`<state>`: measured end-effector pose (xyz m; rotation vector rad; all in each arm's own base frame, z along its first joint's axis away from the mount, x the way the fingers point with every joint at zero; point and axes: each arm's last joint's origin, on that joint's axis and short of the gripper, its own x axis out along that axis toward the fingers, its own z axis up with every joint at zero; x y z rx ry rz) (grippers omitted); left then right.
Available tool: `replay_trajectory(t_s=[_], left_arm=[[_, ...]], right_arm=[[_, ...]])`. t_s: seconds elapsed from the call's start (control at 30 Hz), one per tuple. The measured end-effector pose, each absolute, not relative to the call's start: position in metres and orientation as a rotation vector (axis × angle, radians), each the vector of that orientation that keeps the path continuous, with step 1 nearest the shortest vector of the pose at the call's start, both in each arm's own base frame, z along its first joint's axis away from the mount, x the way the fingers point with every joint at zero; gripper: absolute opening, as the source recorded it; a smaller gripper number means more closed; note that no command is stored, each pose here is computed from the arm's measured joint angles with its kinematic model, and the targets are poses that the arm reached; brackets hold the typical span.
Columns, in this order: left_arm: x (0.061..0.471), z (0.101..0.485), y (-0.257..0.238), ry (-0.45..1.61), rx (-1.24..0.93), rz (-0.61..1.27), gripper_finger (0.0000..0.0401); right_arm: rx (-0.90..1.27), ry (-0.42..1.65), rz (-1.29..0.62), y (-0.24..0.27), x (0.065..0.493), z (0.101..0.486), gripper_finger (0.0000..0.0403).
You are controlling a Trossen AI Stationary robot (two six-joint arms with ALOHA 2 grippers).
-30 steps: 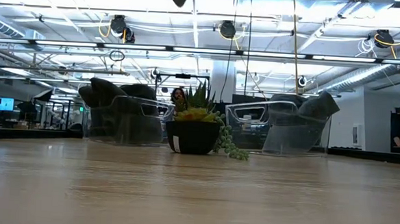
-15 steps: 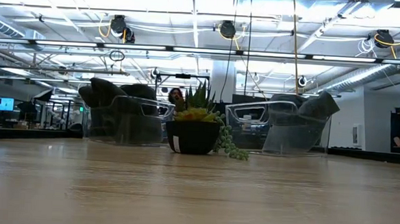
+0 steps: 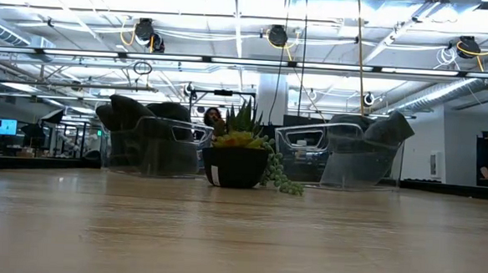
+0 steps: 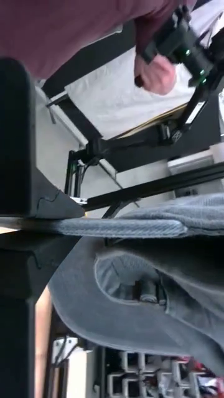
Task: Pick & Place hat
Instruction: Put the top blue cap into the right transparent bin
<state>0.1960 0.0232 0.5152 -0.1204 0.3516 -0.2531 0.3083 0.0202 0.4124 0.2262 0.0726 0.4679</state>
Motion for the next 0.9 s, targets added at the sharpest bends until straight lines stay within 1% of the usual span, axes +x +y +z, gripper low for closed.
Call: replay_trajectory(t_s=[0.2,0.37,0.9], left_arm=[[0.196,0.515,0.023,0.351,-0.118,-0.253,0.0367],[0.197,0.517,0.023,0.335,-0.113,-0.251,0.0367],[0.211,0.524,0.028,0.240,-0.147,-0.170,0.0367]], right_arm=[[0.213,0.008,0.465,0.017,0.300,0.423,0.0000],[0.186,-0.109,0.463,0.012,0.296,0.436,0.0000],[0.102,-0.366,0.428,0.006,0.290,0.459,0.0000]])
